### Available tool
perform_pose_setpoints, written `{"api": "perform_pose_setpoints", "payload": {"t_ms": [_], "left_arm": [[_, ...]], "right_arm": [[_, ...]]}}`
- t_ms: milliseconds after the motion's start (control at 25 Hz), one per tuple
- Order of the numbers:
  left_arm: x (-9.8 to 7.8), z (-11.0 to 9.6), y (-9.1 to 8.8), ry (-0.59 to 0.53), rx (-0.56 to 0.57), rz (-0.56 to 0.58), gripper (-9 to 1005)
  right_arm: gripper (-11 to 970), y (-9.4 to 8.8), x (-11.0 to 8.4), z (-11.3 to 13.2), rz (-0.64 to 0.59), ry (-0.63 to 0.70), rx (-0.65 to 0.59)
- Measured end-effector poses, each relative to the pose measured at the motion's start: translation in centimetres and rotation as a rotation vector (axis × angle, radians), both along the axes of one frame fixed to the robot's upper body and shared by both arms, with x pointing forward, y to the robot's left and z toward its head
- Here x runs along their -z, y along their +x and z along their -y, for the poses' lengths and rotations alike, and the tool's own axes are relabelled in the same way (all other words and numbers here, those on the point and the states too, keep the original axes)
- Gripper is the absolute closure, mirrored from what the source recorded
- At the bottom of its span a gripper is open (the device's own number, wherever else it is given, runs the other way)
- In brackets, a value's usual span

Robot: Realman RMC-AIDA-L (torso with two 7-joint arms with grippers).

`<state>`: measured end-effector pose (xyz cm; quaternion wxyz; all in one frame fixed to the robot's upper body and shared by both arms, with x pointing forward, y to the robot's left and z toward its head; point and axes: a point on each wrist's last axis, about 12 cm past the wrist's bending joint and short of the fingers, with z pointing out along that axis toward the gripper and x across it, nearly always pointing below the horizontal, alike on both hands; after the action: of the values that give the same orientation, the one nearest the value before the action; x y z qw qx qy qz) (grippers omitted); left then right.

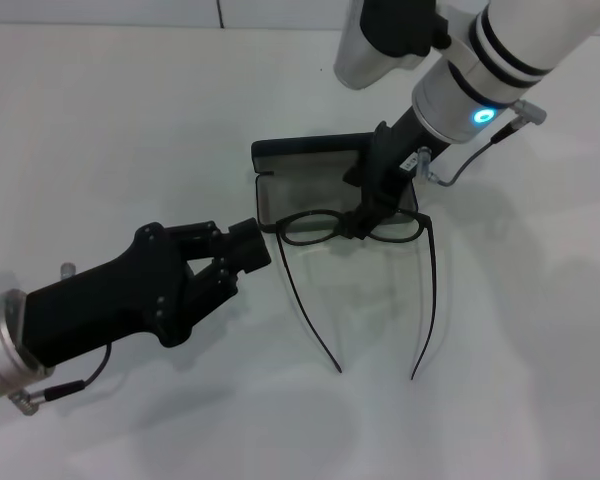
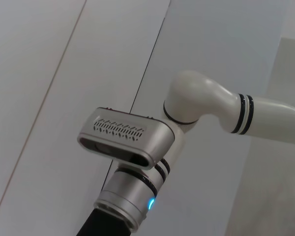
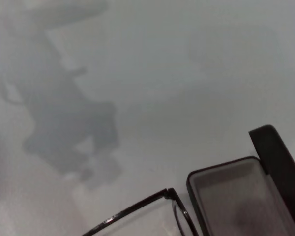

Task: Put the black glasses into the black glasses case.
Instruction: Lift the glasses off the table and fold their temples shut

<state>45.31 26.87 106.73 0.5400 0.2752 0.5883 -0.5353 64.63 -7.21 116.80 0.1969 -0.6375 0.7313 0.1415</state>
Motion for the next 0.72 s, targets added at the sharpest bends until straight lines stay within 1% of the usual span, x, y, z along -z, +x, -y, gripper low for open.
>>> {"api": "perform_pose_setpoints", "payload": {"t_ms": [200,400,720], "left_arm": [[0.2,0.0,-0.1,0.002,-0.004,0.002,829],[0.1,0.1,0.0,0.003,-0.005,0.005,830],[0.3,0.2,-0.1,-0.004,-0.006,-0.004,830]], "right_arm": [[364,-0.1,0.7,0.4,-0.019,0.000,0.005],[382,-0.3,1.1,0.5,-0.029,0.015,0.000],[418,-0.5,1.8,0.6,-0.020,0.006,-0.004]]}}
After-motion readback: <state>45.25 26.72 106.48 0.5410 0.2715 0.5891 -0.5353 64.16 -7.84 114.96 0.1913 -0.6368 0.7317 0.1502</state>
